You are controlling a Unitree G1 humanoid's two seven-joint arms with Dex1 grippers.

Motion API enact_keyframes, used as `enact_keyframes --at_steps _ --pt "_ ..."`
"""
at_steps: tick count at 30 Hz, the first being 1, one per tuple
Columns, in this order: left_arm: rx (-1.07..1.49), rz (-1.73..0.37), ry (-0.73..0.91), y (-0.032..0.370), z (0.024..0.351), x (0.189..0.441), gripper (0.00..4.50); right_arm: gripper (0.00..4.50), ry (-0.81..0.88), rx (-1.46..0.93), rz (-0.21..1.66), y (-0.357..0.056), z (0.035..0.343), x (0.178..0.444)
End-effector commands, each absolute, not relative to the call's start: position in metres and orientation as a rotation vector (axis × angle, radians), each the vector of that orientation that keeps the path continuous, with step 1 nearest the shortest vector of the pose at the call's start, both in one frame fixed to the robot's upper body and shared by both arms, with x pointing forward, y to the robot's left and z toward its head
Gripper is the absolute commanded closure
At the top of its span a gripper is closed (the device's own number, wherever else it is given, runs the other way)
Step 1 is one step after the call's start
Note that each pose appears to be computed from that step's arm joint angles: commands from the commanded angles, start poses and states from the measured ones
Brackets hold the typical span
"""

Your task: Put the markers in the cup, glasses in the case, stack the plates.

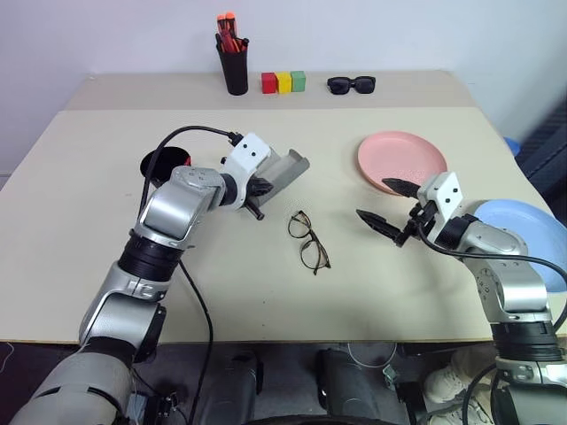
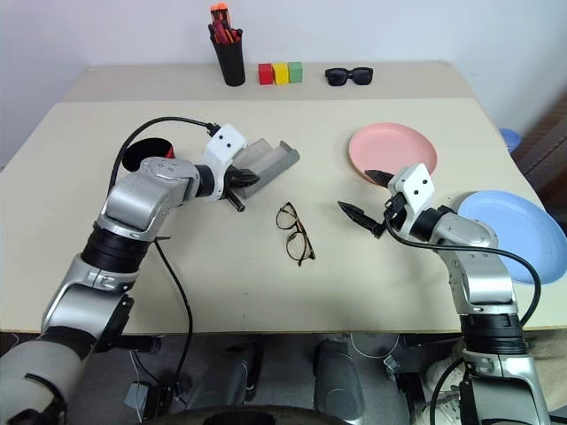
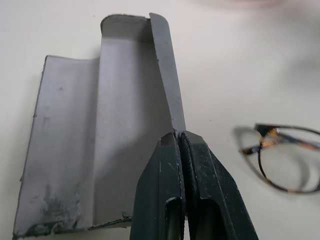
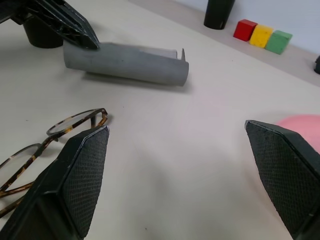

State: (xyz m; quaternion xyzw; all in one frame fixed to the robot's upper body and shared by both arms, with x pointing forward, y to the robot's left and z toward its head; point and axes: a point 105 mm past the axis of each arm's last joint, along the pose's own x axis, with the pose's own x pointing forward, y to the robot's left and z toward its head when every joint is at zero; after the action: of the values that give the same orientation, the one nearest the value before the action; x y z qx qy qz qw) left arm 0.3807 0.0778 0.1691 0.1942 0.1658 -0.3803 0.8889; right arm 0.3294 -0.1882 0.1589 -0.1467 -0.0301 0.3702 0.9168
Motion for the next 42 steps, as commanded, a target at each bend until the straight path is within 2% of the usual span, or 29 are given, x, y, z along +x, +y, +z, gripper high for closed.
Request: enact_keyframes --at_steps 1,28,42 --pt "0.473 -0.865 0.250 0.071 0.188 0.369 4.42 0.05 -0.111 -0.309 0.748 -0.191 0.170 0.330" --pt "0.569 -1.055 0.275 0.095 0.171 0.310 4.42 0.05 -0.135 -0.309 0.754 -0.182 0.173 0.334" --pt "0.587 -1.101 0.297 0.093 0.161 0.306 4.42 0.05 -0.127 -0.302 0.753 -0.185 0.168 0.334"
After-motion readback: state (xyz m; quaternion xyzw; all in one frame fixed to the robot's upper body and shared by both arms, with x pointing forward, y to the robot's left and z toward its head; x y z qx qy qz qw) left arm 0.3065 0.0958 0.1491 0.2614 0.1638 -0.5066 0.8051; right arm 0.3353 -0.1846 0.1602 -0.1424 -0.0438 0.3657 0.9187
